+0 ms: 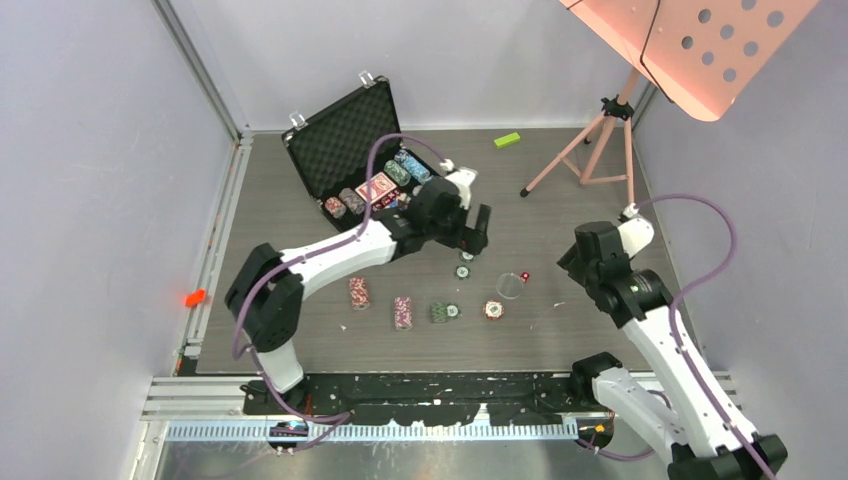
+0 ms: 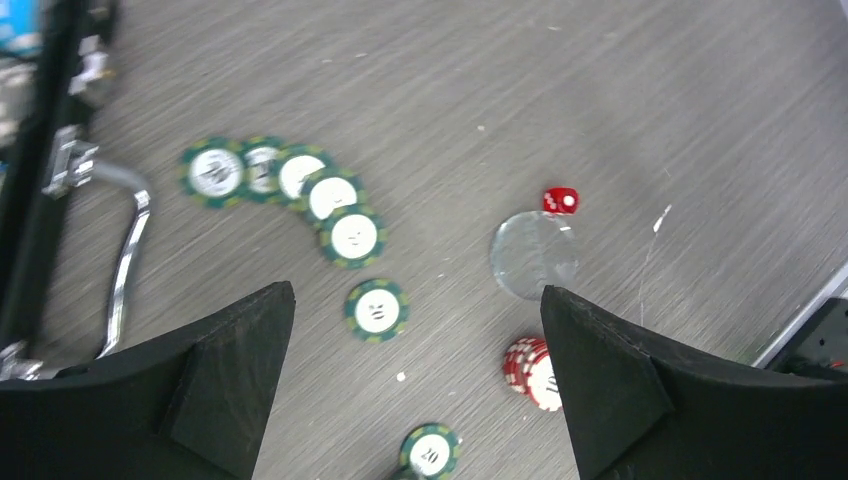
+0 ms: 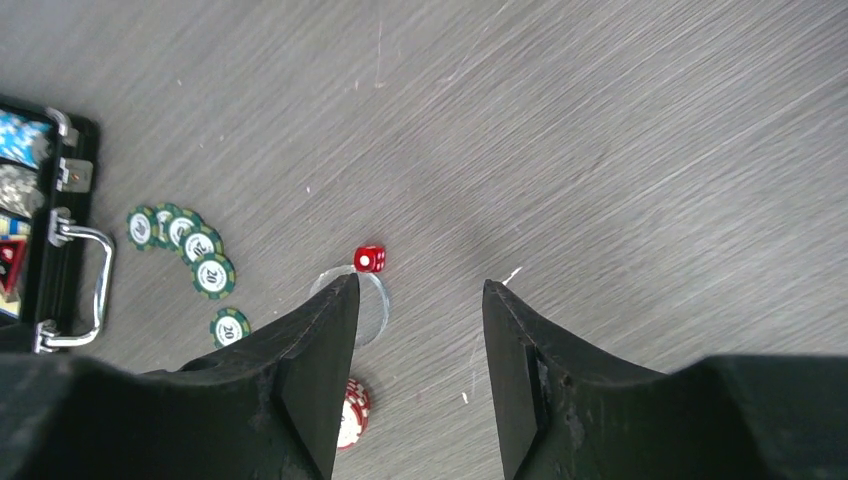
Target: Pack up texas hold em set
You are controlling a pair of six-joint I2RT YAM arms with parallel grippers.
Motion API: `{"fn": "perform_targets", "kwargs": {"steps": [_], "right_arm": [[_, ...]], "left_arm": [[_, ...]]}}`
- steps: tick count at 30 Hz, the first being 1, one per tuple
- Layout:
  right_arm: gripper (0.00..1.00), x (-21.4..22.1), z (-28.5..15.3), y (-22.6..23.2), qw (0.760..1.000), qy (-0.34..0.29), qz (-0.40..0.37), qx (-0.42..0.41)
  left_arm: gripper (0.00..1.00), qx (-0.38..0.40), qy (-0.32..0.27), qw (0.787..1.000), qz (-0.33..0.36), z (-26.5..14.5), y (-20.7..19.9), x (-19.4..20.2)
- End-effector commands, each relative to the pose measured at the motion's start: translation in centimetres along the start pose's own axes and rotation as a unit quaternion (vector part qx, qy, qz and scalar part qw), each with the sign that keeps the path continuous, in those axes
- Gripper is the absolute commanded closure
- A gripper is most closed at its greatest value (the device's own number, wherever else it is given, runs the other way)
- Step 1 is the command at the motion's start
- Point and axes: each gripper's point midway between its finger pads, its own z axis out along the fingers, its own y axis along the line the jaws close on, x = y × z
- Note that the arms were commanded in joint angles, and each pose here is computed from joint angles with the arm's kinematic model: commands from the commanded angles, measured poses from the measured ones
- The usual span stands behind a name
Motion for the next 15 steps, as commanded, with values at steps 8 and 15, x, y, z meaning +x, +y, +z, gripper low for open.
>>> {"fn": "perform_targets", "kwargs": {"steps": [8, 15], "right_arm": [[0.45, -4.8, -5.2, -2.5, 0.992, -0.112, 0.051, -0.025], [0.44, -5.3, -5.9, -2.6, 0.990, -0.123, 0.059, -0.032]], "left_arm": [[0.03, 0.041, 0.032, 0.985, 0.167, 4.6, -9.7, 3.5], [0.19, 0.070, 0.047, 0.976, 0.202, 7.0, -12.7, 5.5]]}}
